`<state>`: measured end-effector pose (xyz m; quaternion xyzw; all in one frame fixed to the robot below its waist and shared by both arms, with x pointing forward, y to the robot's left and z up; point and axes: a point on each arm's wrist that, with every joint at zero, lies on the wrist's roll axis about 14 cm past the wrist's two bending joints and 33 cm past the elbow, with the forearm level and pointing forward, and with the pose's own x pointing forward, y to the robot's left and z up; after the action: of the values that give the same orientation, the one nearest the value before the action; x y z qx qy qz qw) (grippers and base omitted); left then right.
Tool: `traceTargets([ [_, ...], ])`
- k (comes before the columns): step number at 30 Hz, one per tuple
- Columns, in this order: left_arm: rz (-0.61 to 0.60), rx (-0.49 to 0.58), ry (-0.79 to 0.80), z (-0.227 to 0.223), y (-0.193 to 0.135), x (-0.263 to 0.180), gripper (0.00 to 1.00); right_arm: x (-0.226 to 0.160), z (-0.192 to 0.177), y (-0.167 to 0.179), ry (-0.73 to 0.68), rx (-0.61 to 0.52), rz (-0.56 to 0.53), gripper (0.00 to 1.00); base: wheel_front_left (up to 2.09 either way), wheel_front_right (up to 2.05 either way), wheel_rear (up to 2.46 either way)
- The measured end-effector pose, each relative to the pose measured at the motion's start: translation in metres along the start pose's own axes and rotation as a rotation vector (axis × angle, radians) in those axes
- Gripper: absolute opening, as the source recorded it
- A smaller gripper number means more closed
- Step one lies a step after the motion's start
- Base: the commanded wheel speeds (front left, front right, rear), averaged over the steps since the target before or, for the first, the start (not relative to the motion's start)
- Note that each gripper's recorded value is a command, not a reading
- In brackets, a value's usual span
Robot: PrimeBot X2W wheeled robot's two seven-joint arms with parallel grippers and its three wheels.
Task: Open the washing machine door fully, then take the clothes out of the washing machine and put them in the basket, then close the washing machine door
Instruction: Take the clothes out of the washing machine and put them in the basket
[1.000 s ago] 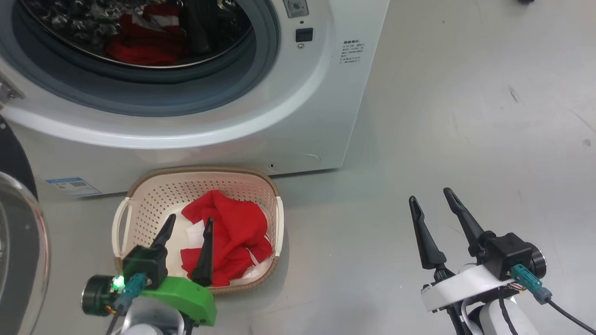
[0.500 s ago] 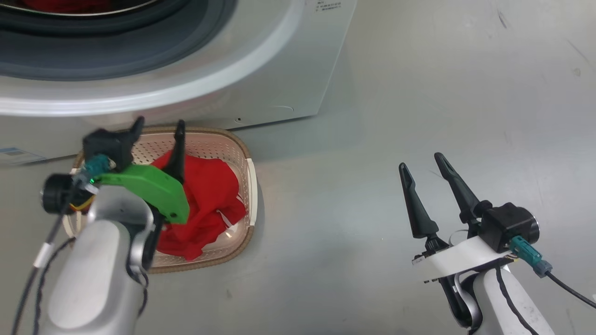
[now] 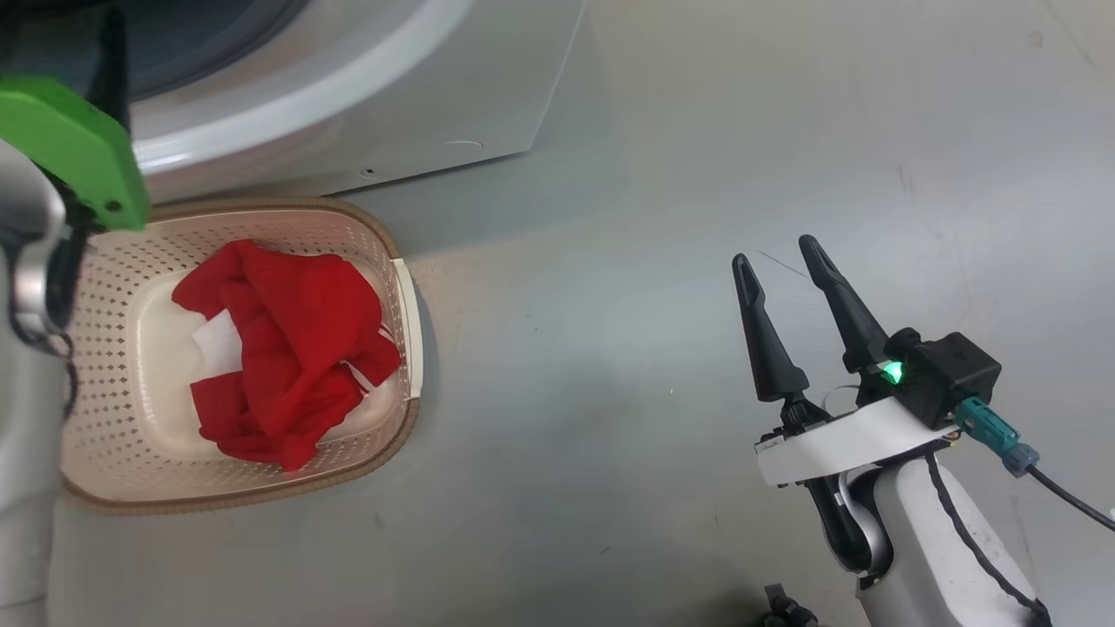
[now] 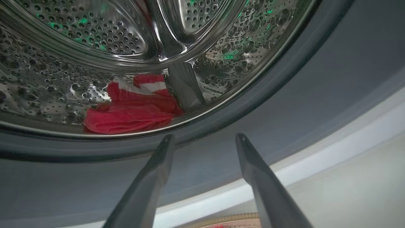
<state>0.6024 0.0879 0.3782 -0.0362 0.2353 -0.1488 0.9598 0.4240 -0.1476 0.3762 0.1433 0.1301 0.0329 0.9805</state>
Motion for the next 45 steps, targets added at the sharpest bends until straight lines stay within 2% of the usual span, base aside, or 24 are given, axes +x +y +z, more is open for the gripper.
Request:
traceTargets([
  [4, 0.033, 0.058, -0.033, 0.024, 0.018, 0.015, 1.0, 0.003, -0.002, -0.004, 0.003, 0.02, -0.012, 1.0, 0.0, 0.0, 0.0],
  [8, 0.05, 0.065, -0.064, 0.046, 0.027, 0.03, 1.0, 0.007, -0.003, -0.008, 0.003, 0.019, -0.027, 1.0, 0.0, 0.0, 0.0],
  [14, 0.088, 0.063, -0.048, 0.054, 0.047, 0.05, 1.0, 0.015, -0.005, -0.01, 0.008, 0.025, -0.023, 1.0, 0.0, 0.0, 0.0],
  [27, 0.14, 0.103, 0.186, 0.01, 0.078, 0.082, 1.0, 0.022, -0.012, -0.019, 0.026, 0.054, -0.046, 1.0, 0.0, 0.0, 0.0],
  [38, 0.162, 0.138, 0.362, -0.029, 0.088, 0.093, 1.0, 0.022, -0.013, -0.033, 0.033, 0.04, -0.091, 1.0, 0.0, 0.0, 0.0],
  [39, 0.167, 0.141, 0.366, -0.029, 0.089, 0.093, 0.96, 0.023, -0.012, -0.033, 0.03, 0.04, -0.09, 1.0, 0.0, 0.0, 0.0],
  [40, 0.168, 0.141, 0.373, -0.029, 0.089, 0.093, 0.58, 0.024, -0.011, -0.033, 0.026, 0.039, -0.088, 1.0, 0.0, 0.0, 0.0],
  [41, 0.168, 0.144, 0.377, -0.029, 0.089, 0.094, 0.47, 0.025, -0.011, -0.033, 0.024, 0.039, -0.087, 1.0, 0.0, 0.0, 0.0],
  [42, 0.167, 0.146, 0.38, -0.029, 0.089, 0.094, 0.3, 0.025, -0.01, -0.032, 0.024, 0.04, -0.087, 1.0, 0.0, 0.0, 0.0],
  [43, 0.166, 0.148, 0.38, -0.029, 0.088, 0.094, 0.04, 0.025, -0.01, -0.032, 0.024, 0.04, -0.086, 1.0, 0.0, 0.0, 0.0],
  [45, 0.165, 0.151, 0.379, -0.028, 0.088, 0.094, 0.0, 0.025, -0.011, -0.032, 0.025, 0.041, -0.084, 1.0, 0.0, 0.0, 0.0],
])
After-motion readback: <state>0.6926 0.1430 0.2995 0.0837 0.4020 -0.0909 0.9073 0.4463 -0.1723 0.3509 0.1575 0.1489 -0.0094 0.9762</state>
